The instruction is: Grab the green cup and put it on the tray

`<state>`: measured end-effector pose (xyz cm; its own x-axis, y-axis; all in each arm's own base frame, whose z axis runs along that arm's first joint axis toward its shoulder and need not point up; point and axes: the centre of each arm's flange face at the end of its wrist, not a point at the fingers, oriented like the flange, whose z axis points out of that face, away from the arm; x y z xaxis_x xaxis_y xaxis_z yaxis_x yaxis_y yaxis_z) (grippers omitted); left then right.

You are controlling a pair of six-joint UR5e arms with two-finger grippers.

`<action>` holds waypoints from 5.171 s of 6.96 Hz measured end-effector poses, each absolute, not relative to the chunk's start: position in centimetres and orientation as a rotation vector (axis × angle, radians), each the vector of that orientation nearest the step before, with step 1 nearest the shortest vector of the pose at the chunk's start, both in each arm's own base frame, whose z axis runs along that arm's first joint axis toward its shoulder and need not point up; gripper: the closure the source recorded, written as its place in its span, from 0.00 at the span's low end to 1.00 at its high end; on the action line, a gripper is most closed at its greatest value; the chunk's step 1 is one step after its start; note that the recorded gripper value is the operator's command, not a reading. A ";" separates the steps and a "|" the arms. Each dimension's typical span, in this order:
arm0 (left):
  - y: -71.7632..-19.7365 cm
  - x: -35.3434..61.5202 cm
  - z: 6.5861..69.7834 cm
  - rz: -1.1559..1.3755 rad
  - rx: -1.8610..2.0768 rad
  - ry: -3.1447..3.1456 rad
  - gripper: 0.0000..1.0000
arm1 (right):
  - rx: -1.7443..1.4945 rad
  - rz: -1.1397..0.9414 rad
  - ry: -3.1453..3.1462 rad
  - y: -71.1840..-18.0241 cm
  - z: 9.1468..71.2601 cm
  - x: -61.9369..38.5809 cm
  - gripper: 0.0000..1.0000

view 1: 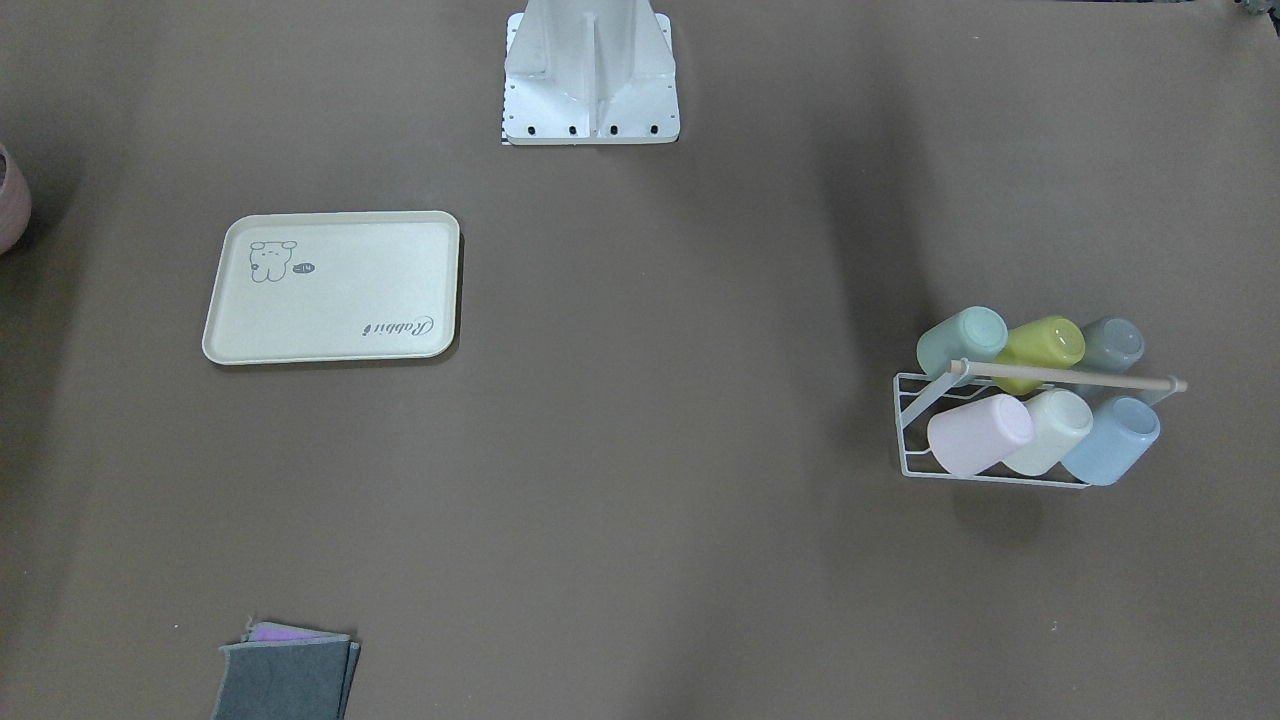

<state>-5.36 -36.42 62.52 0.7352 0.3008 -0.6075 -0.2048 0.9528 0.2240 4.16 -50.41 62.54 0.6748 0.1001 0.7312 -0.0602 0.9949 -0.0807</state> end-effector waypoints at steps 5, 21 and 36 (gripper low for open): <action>-40.7 2.4 58.6 0.548 0.287 0.598 0.02 | -0.116 0.107 -0.863 -50.4 56.1 -4.9 0.00; -35.9 36.8 33.6 1.461 0.508 -0.817 0.02 | 0.000 -0.019 -0.921 -39.1 55.9 -26.1 0.11; -33.7 47.6 41.4 1.686 0.411 -1.383 0.03 | -0.109 -0.051 -0.928 -38.2 55.8 -29.5 1.00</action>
<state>47.61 -33.74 41.43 -0.5486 0.4206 0.7226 -0.7909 0.0191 -0.6116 -29.48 -38.16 55.77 0.5985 0.0030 0.8011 0.0910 0.9933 -0.0717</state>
